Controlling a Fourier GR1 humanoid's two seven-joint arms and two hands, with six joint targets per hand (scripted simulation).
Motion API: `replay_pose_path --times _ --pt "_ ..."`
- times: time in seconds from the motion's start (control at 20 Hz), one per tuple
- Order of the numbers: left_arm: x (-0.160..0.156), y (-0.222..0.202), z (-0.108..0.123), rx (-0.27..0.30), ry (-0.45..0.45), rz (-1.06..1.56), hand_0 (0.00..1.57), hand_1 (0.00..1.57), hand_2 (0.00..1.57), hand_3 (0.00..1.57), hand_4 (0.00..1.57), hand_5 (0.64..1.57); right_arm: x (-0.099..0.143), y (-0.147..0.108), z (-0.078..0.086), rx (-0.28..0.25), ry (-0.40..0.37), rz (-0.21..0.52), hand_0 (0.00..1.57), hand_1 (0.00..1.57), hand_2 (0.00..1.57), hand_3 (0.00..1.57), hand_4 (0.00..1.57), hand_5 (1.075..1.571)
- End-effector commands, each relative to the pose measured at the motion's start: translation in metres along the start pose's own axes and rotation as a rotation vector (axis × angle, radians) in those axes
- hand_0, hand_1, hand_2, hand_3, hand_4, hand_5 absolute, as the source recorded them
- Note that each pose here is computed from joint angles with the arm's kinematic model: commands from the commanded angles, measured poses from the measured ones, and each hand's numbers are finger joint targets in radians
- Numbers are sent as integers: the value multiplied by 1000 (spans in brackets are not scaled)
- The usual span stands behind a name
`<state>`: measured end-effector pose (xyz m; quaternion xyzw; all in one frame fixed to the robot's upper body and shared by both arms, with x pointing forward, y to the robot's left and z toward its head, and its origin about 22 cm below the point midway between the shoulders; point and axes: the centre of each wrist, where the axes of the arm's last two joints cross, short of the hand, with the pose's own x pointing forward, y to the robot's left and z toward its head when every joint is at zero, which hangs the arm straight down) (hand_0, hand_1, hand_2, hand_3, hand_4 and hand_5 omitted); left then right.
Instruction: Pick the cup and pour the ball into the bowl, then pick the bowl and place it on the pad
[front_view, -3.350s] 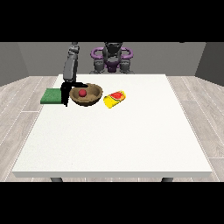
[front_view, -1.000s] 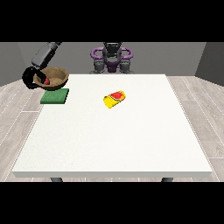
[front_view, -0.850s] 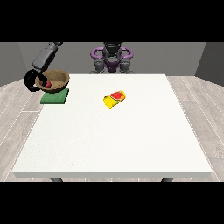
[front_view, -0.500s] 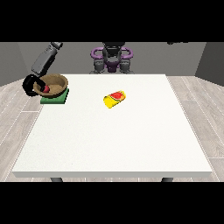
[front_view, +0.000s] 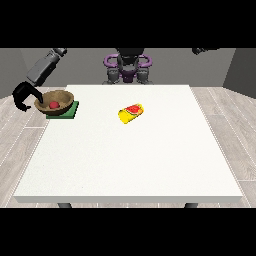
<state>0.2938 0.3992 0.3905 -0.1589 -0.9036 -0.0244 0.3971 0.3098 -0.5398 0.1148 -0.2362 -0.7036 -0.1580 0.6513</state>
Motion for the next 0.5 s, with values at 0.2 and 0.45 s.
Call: replay_pose_path --times 0.2,0.45 --pt "10 -1 9 1 4 19 0 0 0 0 0 1566 33 -3 -13 6 -8 -69 385 385 301 207 0 1432" --pt "-49 23 25 65 157 53 0 0 0 0 0 1566 65 -11 -18 154 -16 -68 379 379 120 409 315 1374"
